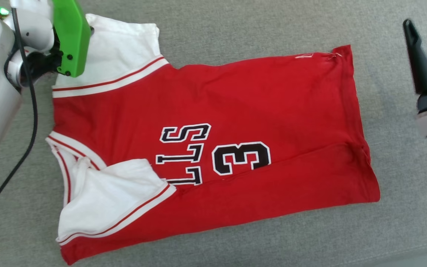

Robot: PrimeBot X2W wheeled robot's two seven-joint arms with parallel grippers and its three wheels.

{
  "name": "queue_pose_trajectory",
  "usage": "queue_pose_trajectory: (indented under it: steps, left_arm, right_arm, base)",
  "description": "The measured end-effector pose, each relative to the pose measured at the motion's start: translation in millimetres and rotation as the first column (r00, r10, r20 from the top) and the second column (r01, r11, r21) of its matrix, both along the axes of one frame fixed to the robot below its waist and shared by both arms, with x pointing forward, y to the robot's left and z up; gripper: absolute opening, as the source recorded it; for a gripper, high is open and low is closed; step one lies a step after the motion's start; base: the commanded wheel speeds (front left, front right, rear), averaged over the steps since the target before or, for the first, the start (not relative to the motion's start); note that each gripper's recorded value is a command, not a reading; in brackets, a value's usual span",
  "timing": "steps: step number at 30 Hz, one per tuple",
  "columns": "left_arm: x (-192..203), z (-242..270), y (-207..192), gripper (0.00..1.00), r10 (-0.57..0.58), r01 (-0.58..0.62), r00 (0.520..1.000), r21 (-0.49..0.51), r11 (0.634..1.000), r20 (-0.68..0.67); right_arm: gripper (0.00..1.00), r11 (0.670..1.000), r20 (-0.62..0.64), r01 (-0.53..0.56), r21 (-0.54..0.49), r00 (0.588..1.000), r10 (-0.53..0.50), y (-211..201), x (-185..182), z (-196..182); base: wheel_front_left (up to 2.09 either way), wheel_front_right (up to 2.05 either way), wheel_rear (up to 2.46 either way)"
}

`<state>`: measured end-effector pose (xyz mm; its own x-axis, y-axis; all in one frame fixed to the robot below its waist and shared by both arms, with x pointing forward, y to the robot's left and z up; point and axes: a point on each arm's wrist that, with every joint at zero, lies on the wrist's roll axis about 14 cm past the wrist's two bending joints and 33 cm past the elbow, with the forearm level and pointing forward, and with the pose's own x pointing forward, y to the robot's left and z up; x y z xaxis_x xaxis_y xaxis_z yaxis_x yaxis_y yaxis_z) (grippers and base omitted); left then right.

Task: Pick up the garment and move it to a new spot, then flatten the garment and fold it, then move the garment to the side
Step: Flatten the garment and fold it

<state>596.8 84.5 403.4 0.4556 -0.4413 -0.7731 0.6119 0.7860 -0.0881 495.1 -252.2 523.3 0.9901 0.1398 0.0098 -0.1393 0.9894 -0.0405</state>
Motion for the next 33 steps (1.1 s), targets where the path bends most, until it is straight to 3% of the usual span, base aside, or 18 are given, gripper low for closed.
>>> queue_pose_trajectory:
  steps: [4,9,16,22,29,33]
  left_arm:
    - [-7.7,22.1,1.9,0.0,-0.012,0.014,0.997,-0.024,1.0,0.077]
    - [-19.8,44.8,3.6,0.0,-0.03,0.038,0.988,-0.048,0.998,0.153]
    - [-34.0,63.5,10.0,0.0,-0.046,0.058,0.976,-0.052,0.997,0.212]
    - [-38.6,60.5,11.0,0.0,-0.056,0.069,0.976,-0.053,0.996,0.212]
    - [-37.1,51.9,7.9,0.0,-0.068,0.083,0.975,-0.063,0.995,0.212]
    - [-35.8,47.6,10.3,0.0,-0.063,0.079,0.975,-0.066,0.995,0.212]
  right_arm:
    - [1.0,0.999,-0.021,-0.033,-0.038,0.999,0.032,-0.5,18.0,21.7]
    - [1.0,0.995,-0.239,-0.08,-0.058,0.969,0.064,3.3,29.3,0.5]
    - [1.0,0.99,-0.546,-0.144,-0.002,0.829,0.119,15.8,27.0,-44.9]
    - [1.0,0.987,-0.756,-0.161,0.005,0.645,0.11,16.5,8.0,-99.1]
    - [1.0,0.989,-0.792,-0.148,0.019,0.601,0.105,24.1,20.4,-127.3]
    - [1.0,0.986,-0.842,-0.169,0.01,0.531,0.099,30.0,11.2,-154.1]
  base:
    - [0.0,0.0,0.0]
    - [0.0,0.0,0.0]
    - [0.0,0.0,0.0]
    - [0.0,0.0,0.0]
    - [0.0,0.0,0.0]
    - [0.0,0.0,0.0]
